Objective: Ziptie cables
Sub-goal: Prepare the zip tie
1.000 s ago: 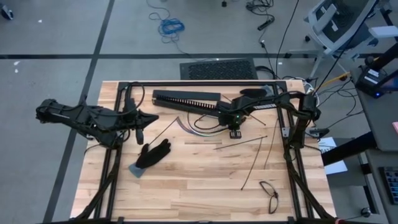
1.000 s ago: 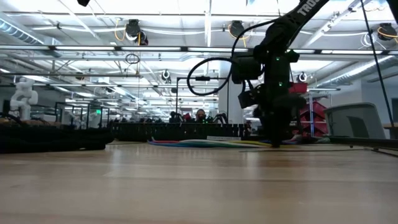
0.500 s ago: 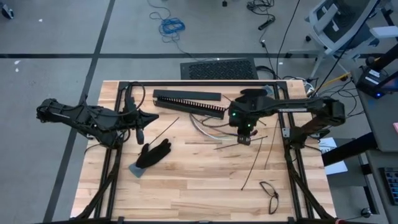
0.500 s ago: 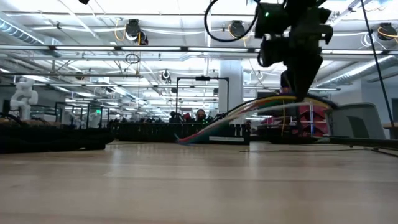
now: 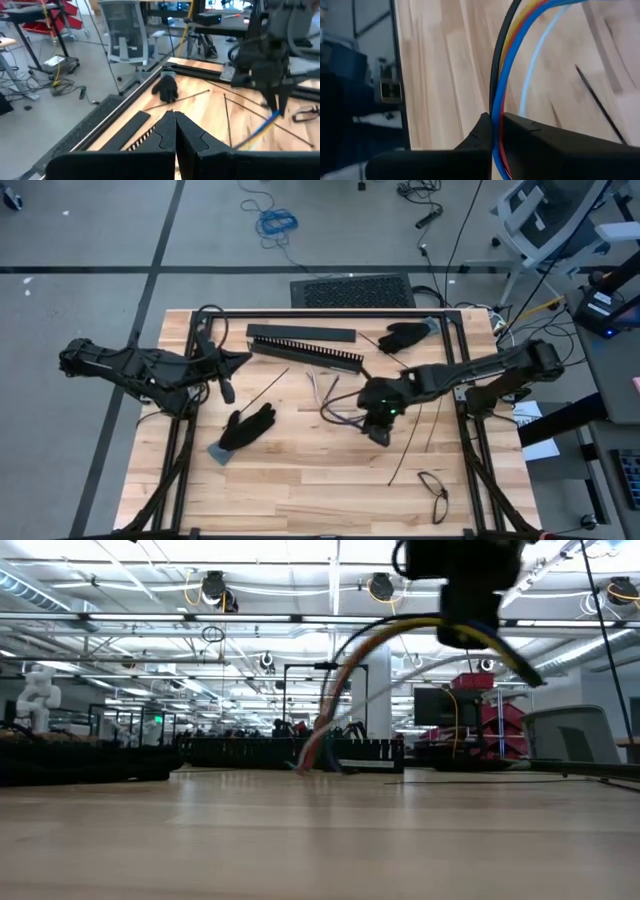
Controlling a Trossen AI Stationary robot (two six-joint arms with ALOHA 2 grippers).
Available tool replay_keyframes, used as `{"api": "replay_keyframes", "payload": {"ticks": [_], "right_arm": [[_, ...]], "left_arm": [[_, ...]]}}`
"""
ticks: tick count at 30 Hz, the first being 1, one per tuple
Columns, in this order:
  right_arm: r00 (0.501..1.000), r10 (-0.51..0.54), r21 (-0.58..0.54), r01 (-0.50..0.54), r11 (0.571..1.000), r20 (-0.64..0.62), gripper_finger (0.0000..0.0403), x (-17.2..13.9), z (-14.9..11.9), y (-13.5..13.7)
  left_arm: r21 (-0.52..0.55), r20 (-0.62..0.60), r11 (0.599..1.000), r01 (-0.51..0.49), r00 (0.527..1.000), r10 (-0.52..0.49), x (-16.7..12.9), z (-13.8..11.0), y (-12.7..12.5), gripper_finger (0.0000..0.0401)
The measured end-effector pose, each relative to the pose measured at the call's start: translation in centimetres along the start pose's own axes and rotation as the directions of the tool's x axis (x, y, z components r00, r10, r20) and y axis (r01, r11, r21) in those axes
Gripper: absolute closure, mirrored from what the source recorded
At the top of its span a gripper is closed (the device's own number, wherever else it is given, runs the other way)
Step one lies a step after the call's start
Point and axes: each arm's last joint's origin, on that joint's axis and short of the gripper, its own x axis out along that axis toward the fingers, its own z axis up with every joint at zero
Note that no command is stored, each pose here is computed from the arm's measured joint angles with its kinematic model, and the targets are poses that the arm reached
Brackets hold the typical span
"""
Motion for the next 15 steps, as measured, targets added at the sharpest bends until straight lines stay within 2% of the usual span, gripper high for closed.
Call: {"api": "replay_keyframes", "payload": {"ticks": [3,7,10,12,15], "right_arm": [[0.997,0.039,-0.087,-0.034,0.996,0.061,0.0391,0.1,2.5,1.1],[0.987,0.118,-0.251,-0.089,0.964,0.106,0.0391,-0.1,6.7,3.1],[0.976,0.163,-0.405,-0.093,0.91,0.142,0.0391,-1.2,10.0,5.4],[0.979,0.166,-0.5,-0.085,0.862,0.121,0.0391,-1.8,11.5,6.7],[0.997,0.074,-0.584,-0.055,0.81,0.008,0.0391,-1.9,11.7,7.6]], "left_arm": [[0.007,0.019,1.0,0.003,1.0,-0.003,-0.3,0.2,0.2,0.0401],[-0.006,0.035,1.0,0.005,0.999,-0.005,-0.7,0.3,0.5,0.0401],[-0.01,0.039,1.0,0.005,0.999,-0.005,-0.8,0.4,0.6,0.0401],[-0.016,0.046,1.0,0.007,0.999,-0.006,-0.9,0.4,0.7,0.0401],[-0.023,0.046,1.0,0.007,0.999,-0.006,-1.0,0.4,0.8,0.0401]]}}
